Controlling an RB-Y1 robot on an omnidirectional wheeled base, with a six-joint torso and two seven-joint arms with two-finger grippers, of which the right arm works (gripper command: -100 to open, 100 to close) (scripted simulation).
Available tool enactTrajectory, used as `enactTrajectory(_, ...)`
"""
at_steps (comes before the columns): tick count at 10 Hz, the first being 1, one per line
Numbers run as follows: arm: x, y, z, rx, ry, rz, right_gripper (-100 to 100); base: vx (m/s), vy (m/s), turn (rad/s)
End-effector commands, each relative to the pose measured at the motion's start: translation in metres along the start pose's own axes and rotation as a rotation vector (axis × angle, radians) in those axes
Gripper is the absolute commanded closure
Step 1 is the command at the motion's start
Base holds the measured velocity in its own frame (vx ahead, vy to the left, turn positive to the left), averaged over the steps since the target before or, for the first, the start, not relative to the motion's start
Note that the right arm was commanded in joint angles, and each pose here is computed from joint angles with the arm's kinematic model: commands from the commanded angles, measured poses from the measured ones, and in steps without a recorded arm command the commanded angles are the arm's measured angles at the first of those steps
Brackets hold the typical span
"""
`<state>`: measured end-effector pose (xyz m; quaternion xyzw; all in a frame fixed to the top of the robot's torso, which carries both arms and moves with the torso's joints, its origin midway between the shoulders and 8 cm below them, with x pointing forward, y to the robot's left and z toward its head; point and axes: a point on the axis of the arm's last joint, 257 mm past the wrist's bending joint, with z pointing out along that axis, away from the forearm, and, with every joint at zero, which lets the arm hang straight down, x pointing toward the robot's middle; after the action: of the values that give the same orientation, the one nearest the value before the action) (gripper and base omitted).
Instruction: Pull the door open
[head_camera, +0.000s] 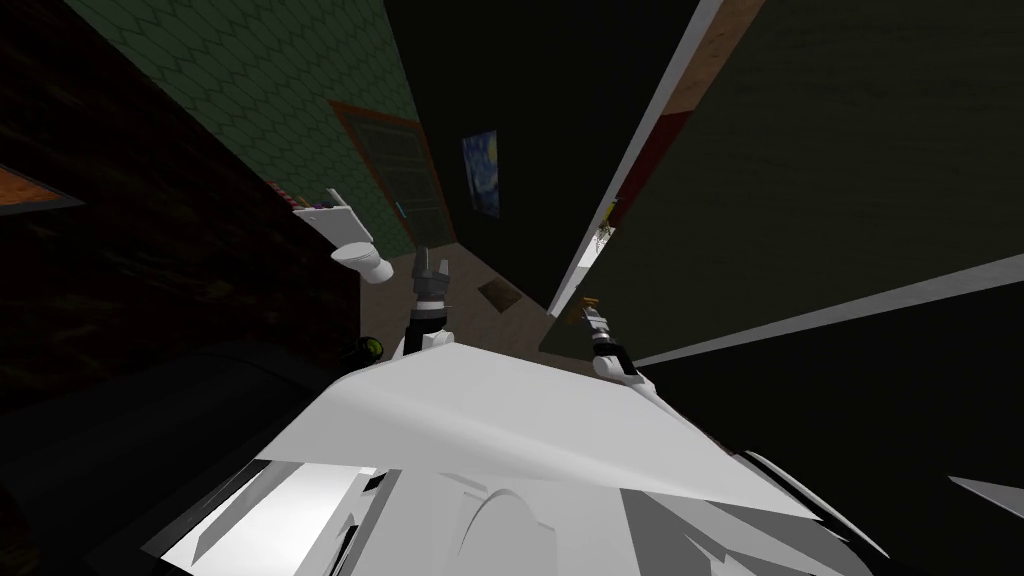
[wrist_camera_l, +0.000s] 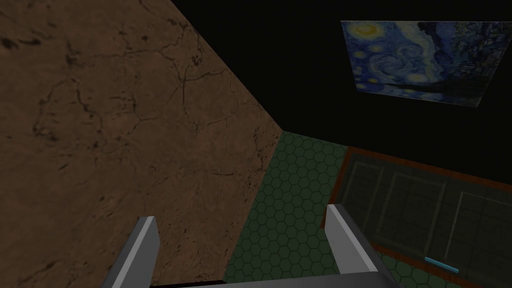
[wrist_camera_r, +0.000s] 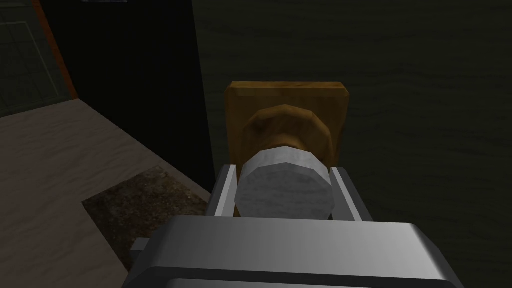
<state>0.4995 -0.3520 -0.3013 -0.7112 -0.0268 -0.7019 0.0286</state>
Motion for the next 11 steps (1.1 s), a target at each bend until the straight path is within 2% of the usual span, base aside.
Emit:
enactTrajectory(1, 0.001, -0.002, -0.0029, 0.014, 0.005, 0.001, 100, -0.182, -0.089, 0.097)
enactTrajectory(6, 0.004, -0.007, -0.0175, 0.073, 0.012, 0.0, 100, -0.205, -0.119, 0.125)
enactTrajectory(11, 0.0, -0.011, -0.0276, 0.107, 0.003, 0.001, 100, -0.137, -0.067, 0.086)
